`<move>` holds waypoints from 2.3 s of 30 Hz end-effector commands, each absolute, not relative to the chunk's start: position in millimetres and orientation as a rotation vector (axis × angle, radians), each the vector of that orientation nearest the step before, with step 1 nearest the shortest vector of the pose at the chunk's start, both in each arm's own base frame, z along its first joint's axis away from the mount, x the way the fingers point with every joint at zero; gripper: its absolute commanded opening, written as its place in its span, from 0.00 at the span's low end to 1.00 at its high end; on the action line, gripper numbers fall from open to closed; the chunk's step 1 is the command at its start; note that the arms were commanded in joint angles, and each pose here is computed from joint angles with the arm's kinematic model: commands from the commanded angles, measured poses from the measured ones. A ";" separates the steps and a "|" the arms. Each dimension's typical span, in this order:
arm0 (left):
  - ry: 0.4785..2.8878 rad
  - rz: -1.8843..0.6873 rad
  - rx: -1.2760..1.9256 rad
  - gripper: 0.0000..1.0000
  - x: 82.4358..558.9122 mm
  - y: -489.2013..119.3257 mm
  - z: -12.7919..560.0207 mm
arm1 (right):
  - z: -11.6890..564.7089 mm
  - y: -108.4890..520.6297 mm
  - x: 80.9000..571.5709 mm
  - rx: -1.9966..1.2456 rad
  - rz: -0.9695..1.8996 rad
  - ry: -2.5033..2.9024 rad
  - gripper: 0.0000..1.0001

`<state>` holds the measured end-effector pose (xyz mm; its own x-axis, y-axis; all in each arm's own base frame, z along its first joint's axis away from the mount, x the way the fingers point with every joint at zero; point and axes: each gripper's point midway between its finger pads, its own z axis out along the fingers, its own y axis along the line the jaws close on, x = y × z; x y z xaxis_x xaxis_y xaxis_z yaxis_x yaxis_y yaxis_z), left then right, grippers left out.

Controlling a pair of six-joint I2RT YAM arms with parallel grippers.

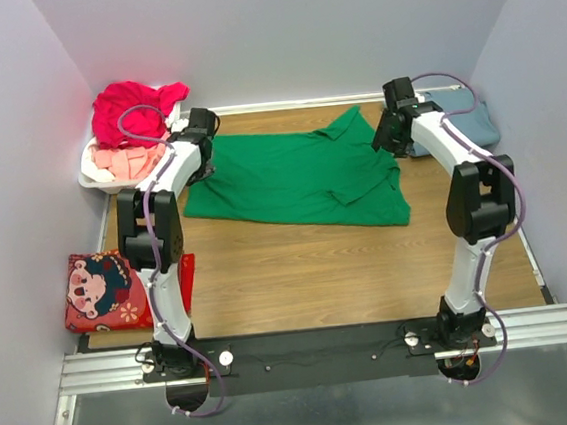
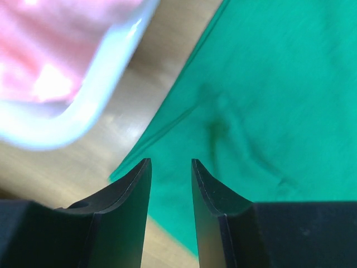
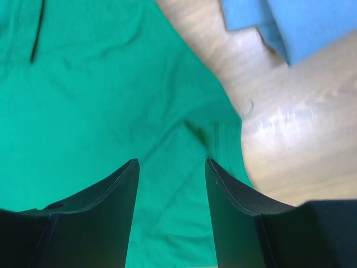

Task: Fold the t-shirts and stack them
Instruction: Fold the tshirt

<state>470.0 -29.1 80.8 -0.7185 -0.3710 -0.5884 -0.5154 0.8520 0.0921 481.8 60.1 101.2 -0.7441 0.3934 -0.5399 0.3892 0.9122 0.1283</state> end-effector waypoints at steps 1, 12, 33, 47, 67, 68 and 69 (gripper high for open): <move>2.445 0.299 -0.633 0.43 445.8 -30.3 91.2 | 110.9 83.0 456.0 0.485 0.113 2.530 0.59; 2.603 0.270 -0.585 0.43 399.6 -48.5 32.8 | 56.9 119.4 395.2 0.434 0.162 2.713 0.55; 2.831 0.535 -0.647 0.42 298.9 -21.3 -4.7 | 8.5 82.6 310.0 0.556 -0.106 2.926 0.52; 2.921 0.471 -0.657 0.39 237.4 -28.8 17.8 | 22.4 32.4 252.1 0.688 -0.408 2.984 0.50; 2.619 0.198 -0.534 0.30 313.2 -62.3 125.3 | 82.7 50.5 305.2 0.591 -0.104 2.819 0.49; 2.623 0.166 -0.506 0.30 318.1 -67.4 125.5 | 81.5 57.8 305.1 0.574 -0.058 2.833 0.49; 2.620 0.149 -0.499 0.29 326.1 -71.5 121.4 | 81.3 64.2 305.7 0.552 -0.037 2.835 0.49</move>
